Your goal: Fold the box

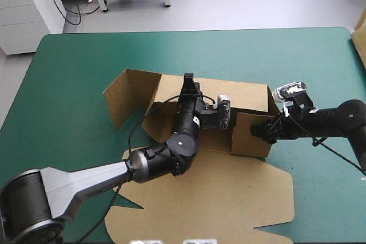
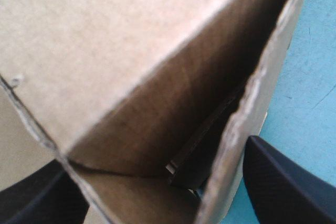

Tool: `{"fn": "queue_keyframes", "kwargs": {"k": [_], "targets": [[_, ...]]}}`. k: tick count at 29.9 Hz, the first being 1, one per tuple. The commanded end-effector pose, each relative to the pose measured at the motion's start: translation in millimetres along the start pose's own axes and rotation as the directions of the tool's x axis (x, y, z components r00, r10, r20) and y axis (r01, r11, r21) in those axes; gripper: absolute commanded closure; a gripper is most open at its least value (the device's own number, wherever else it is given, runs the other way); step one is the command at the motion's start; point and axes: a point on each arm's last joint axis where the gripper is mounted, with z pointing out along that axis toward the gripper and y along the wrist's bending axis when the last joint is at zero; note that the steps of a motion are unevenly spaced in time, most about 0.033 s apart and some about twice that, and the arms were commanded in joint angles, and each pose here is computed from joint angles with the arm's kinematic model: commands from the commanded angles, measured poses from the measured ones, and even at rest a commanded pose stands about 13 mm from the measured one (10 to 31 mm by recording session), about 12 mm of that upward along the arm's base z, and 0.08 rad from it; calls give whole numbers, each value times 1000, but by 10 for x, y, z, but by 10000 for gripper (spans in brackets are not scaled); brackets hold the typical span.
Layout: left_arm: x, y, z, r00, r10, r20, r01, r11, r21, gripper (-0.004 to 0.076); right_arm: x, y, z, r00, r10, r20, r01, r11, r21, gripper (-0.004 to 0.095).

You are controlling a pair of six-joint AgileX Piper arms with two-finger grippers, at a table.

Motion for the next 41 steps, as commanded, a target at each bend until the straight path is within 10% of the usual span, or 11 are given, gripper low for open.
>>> {"fn": "queue_keyframes", "kwargs": {"k": [1,22,41], "targets": [[16,69,-75,997,-75,-2,75,997,22,731,-114,59,-117,996,-27,90,27,1000,4,209],[14,69,-75,997,-79,0,79,997,23,731,-380,265,197,972,-80,220,40,983,181,918],[10,118,-71,1000,-29,10,29,999,-29,629,-318,265,250,990,-56,132,13,952,307,904]]}}
